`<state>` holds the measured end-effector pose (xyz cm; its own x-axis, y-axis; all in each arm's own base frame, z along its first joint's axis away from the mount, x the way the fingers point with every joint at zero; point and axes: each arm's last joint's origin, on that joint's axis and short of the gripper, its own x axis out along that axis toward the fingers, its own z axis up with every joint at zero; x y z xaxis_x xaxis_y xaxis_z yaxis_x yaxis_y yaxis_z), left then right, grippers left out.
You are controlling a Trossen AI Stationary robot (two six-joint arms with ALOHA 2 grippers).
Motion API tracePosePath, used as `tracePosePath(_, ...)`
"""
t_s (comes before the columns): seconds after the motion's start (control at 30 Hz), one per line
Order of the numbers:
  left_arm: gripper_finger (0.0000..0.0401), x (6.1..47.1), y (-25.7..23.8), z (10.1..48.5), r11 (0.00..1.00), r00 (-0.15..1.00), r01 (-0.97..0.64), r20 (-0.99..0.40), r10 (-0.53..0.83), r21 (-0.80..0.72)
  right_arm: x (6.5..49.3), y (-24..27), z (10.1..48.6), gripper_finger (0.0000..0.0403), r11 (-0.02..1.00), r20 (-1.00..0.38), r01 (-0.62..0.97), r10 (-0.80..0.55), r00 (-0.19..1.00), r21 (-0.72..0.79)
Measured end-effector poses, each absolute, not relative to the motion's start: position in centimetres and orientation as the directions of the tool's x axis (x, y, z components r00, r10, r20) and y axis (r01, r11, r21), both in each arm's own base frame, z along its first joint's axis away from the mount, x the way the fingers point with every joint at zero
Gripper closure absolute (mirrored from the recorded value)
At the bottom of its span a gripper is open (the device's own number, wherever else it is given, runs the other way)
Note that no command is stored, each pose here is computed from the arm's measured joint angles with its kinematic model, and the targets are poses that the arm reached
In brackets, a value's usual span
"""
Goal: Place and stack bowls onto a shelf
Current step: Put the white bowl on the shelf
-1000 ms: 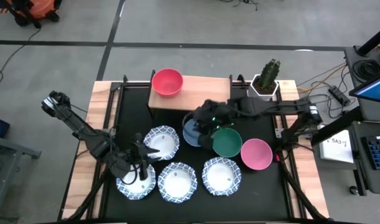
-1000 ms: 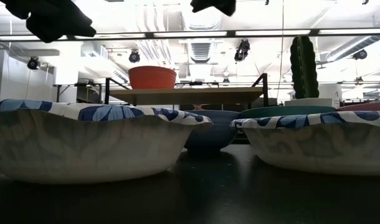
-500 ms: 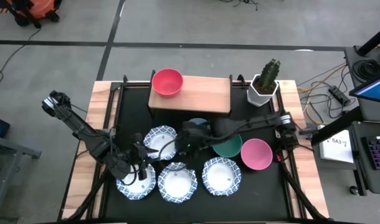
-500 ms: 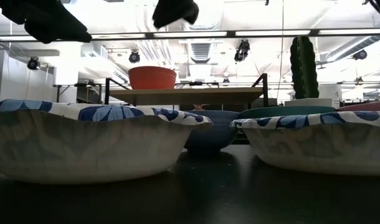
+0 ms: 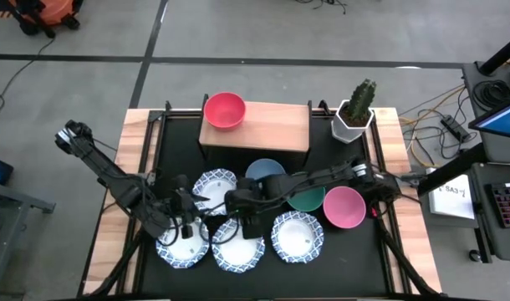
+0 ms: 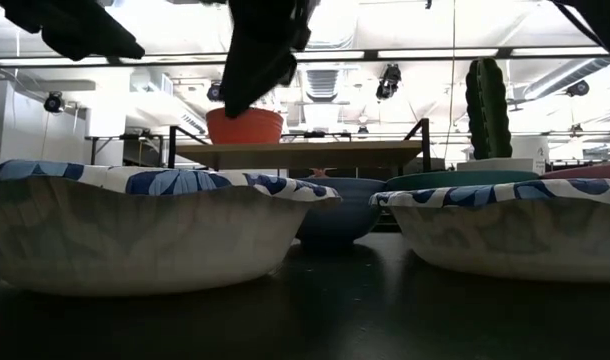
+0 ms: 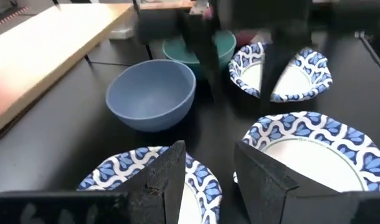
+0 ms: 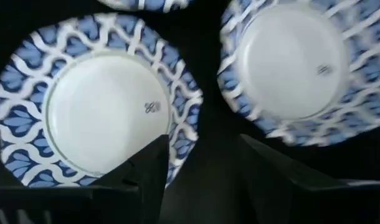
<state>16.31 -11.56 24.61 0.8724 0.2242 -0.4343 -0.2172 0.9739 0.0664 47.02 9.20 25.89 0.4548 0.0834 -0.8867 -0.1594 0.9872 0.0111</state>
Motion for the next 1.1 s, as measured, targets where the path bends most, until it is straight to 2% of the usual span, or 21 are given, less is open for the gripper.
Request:
tracePosePath(0.2,0.0281,16.1,-11.3,25.0,0.973,0.879,-0.222,-0.417,0.229,0.066,47.5,10.2,23.2,0.0224,0.997,-0.916,-0.031,0.075,0.395,0.068)
tracePosePath(0.4,0.0281,16.0,-11.3,25.0,0.973,0.878,-0.218,-0.419,0.230,0.077,47.8,10.6,21.2,0.0236,0.997,-0.933,0.072,0.005,0.359,0.033)
tracePosePath(0.83,0.0281,16.0,-11.3,25.0,0.973,0.878,-0.218,-0.419,0.230,0.077,48.3,11.7,18.4,0.0248,0.996,-0.947,0.079,0.013,0.320,0.041)
tracePosePath(0.97,0.0281,16.0,-11.3,25.0,0.973,0.878,-0.218,-0.419,0.230,0.077,48.4,11.7,17.9,0.0270,0.996,-0.951,0.073,0.030,0.308,0.055)
tracePosePath(1.1,0.0281,16.0,-11.3,25.0,0.973,0.878,-0.220,-0.419,0.231,0.074,48.3,11.7,18.5,0.0319,0.994,-0.948,0.086,0.032,0.318,0.063)
